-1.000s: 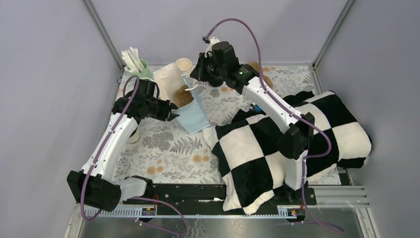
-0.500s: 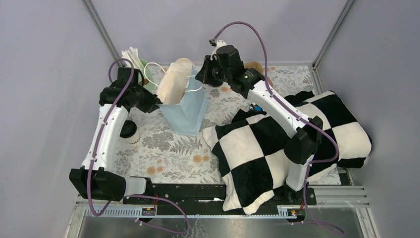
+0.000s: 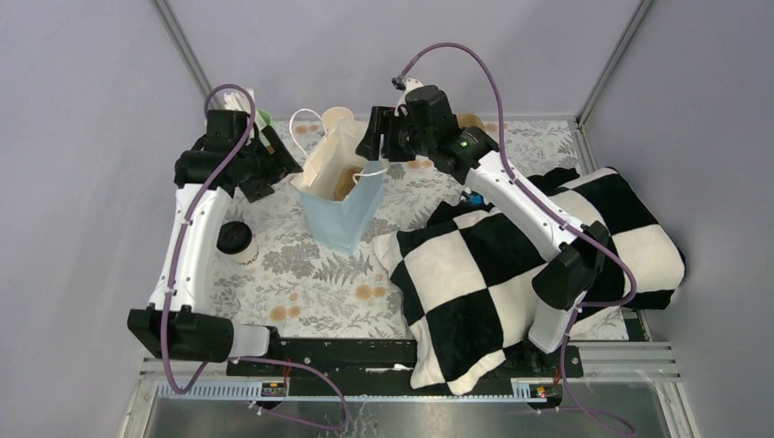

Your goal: Pack the takeout coffee

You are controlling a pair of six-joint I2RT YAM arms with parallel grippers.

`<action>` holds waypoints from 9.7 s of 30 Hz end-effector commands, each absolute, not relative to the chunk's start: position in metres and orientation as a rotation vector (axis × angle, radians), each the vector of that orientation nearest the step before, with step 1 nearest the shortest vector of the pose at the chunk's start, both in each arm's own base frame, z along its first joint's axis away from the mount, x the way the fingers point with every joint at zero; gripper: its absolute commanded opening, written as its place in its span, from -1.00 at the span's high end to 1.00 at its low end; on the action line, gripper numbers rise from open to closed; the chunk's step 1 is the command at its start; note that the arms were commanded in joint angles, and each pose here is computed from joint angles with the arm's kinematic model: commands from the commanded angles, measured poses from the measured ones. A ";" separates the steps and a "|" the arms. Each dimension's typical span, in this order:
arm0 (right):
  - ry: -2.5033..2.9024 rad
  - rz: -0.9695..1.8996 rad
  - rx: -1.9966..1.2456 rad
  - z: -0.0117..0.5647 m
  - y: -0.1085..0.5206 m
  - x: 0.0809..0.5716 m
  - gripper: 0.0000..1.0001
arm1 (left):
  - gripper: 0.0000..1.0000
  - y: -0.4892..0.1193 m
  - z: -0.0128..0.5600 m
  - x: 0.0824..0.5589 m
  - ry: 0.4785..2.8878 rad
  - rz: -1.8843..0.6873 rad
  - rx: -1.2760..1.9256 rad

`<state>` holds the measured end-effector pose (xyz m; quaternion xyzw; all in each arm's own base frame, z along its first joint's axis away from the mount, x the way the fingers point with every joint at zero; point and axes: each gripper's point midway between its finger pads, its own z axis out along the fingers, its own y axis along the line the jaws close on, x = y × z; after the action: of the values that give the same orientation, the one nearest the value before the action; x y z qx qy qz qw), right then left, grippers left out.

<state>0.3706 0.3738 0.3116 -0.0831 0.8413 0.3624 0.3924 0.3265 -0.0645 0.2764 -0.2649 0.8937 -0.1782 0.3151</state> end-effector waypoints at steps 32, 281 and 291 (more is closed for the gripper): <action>1.938 0.708 -0.629 0.397 0.252 0.245 -0.99 | -0.97 0.111 0.170 0.287 2.448 0.323 -1.002; 1.570 0.181 -1.135 0.371 0.270 0.180 -0.19 | 0.54 -0.159 0.279 0.307 2.306 -0.426 -1.076; 1.342 0.112 -1.265 0.407 0.286 0.185 -0.13 | 1.00 -0.149 0.312 0.324 2.232 -0.362 -0.661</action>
<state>0.1815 0.2745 0.3683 -0.5288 0.6363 0.0541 0.5591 0.3103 -0.1578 0.2789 -0.3412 0.8802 -0.1438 0.2969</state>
